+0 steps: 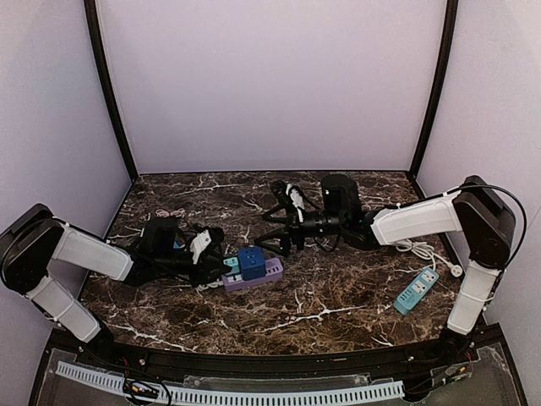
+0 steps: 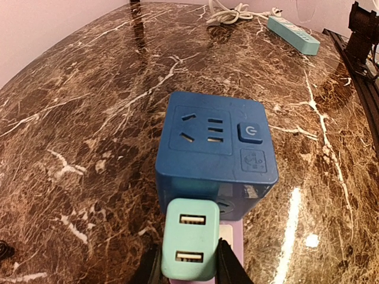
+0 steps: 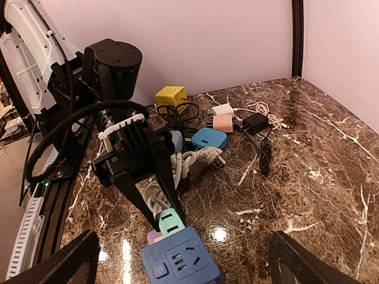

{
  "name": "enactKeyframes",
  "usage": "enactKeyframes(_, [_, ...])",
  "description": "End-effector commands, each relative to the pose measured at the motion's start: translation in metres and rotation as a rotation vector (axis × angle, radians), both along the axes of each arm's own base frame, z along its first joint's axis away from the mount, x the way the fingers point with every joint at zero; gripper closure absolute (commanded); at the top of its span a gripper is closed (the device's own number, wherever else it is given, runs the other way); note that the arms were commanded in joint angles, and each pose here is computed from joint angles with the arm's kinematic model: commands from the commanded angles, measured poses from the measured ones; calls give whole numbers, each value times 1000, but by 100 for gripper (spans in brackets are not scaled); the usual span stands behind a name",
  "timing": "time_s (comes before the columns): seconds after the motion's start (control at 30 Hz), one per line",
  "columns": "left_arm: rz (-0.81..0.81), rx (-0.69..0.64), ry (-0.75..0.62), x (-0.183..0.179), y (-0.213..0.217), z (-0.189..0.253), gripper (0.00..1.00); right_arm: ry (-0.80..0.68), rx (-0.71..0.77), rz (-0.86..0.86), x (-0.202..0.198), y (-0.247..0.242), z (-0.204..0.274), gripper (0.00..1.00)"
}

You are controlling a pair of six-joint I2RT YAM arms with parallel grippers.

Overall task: Insert the plug
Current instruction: Insert the plug into the socket.

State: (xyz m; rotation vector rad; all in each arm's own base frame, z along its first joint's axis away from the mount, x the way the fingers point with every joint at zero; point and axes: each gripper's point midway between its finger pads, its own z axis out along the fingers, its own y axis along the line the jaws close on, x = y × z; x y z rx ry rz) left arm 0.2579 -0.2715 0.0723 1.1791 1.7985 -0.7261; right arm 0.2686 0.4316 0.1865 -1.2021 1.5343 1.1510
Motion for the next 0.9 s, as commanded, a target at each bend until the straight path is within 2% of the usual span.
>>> enactKeyframes(0.0, [-56,194,311,-63,11,-73,99,7,-12,-25,6,-2,-1,1])
enactKeyframes(0.07, [-16,212,305,-59,15,-78,99,9,-23,-25,6,-2,-2,1])
enactKeyframes(0.2, [-42,186,300,-58,8,-67,99,5,-28,-33,8,-1,1,1])
enactKeyframes(0.27, [-55,167,274,-53,3,-56,80,2,-28,-40,10,-1,3,1])
enactKeyframes(0.3, [-61,162,240,-50,1,-49,56,1,-28,-43,11,-1,4,1])
enactKeyframes(0.33, [-62,145,199,-43,-3,-37,46,0,-28,-46,11,-1,5,1])
enactKeyframes(0.37, [-61,146,160,-38,-4,-31,30,-1,-29,-48,12,-1,6,1])
enactKeyframes(0.5, [-67,99,24,-20,-12,12,5,-8,-22,-66,12,-4,15,1])
enactKeyframes(0.6, [-76,58,-48,-19,-13,46,1,-12,-26,-96,15,-6,21,1])
enactKeyframes(0.73, [-64,42,-52,-29,-4,70,1,3,-83,-209,33,-14,24,1])
enactKeyframes(0.83, [86,44,-25,-18,13,81,1,28,-158,-345,57,-24,25,2])
enactKeyframes(0.87, [196,30,-5,-5,25,87,1,35,-182,-393,65,-29,25,1])
